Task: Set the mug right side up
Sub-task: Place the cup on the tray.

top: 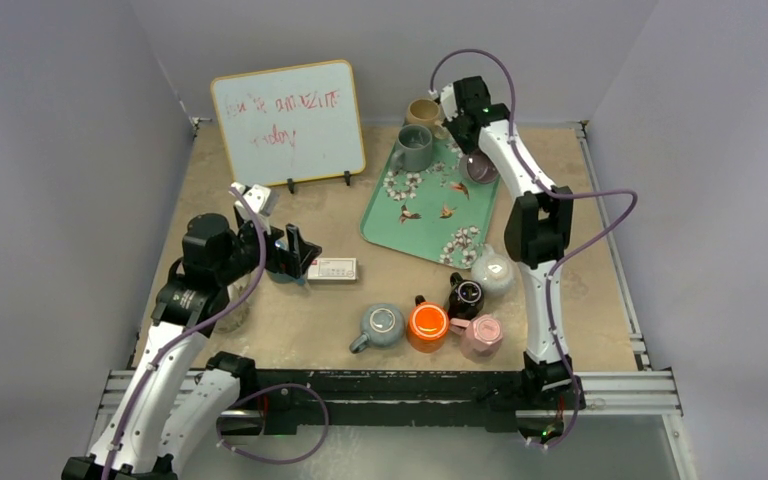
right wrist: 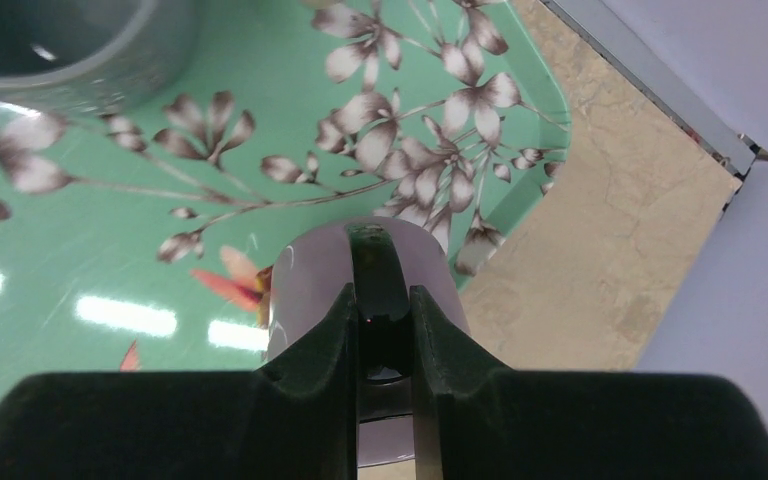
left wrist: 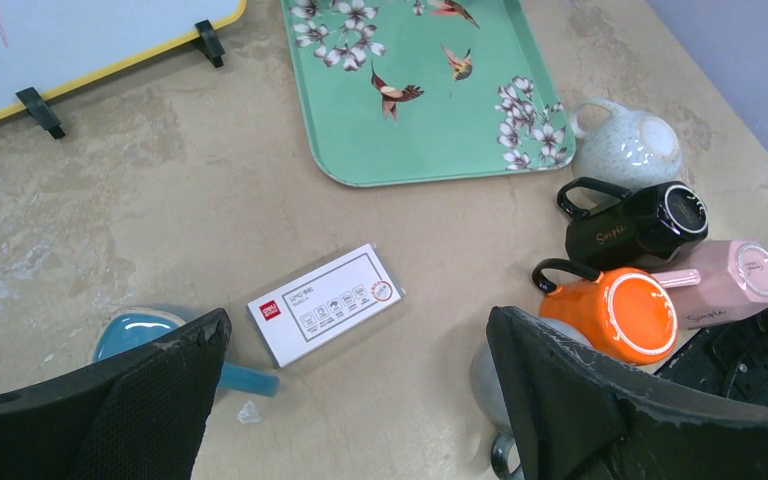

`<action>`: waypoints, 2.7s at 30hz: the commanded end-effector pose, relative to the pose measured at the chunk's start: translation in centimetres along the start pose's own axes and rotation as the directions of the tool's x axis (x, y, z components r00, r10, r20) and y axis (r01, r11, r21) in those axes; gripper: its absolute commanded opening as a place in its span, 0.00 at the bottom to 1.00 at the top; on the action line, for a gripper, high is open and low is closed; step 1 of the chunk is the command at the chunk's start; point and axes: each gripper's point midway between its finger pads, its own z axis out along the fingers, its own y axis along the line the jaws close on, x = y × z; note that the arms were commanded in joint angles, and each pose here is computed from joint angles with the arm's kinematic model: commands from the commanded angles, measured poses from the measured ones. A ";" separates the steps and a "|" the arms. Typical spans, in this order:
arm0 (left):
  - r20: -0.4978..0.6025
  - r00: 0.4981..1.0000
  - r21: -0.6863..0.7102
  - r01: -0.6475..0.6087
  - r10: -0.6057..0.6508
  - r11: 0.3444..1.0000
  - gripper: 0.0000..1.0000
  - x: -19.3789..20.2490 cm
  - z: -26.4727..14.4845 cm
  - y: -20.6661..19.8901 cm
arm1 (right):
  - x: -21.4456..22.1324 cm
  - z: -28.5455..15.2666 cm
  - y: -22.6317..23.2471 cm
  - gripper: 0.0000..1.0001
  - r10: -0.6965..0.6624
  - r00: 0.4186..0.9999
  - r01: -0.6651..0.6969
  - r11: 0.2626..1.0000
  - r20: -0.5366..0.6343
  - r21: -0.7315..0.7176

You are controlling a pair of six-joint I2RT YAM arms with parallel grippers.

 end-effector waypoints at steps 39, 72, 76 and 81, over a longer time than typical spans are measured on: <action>0.001 1.000 -0.001 -0.008 0.008 1.000 0.99 0.2 0.2 0.2 | -6.4 7.1 -2.7 0.00 0.046 0.941 -0.029 0.998 0.335 -0.057; 0.003 0.999 0.019 -0.034 0.034 0.999 0.99 0.4 0.1 -0.1 | -2.9 5.9 -2.2 0.35 0.035 0.978 -0.020 0.997 0.208 -0.071; -0.002 0.999 0.025 -0.036 0.036 0.999 0.98 0.5 0.2 -0.1 | -4.4 6.5 -2.6 0.46 0.056 0.964 -0.039 0.997 0.262 -0.071; -0.001 0.999 0.025 -0.042 0.042 0.999 0.99 0.5 0.2 -0.1 | -6.6 5.3 -3.4 0.58 0.073 0.937 -0.054 0.996 0.341 -0.064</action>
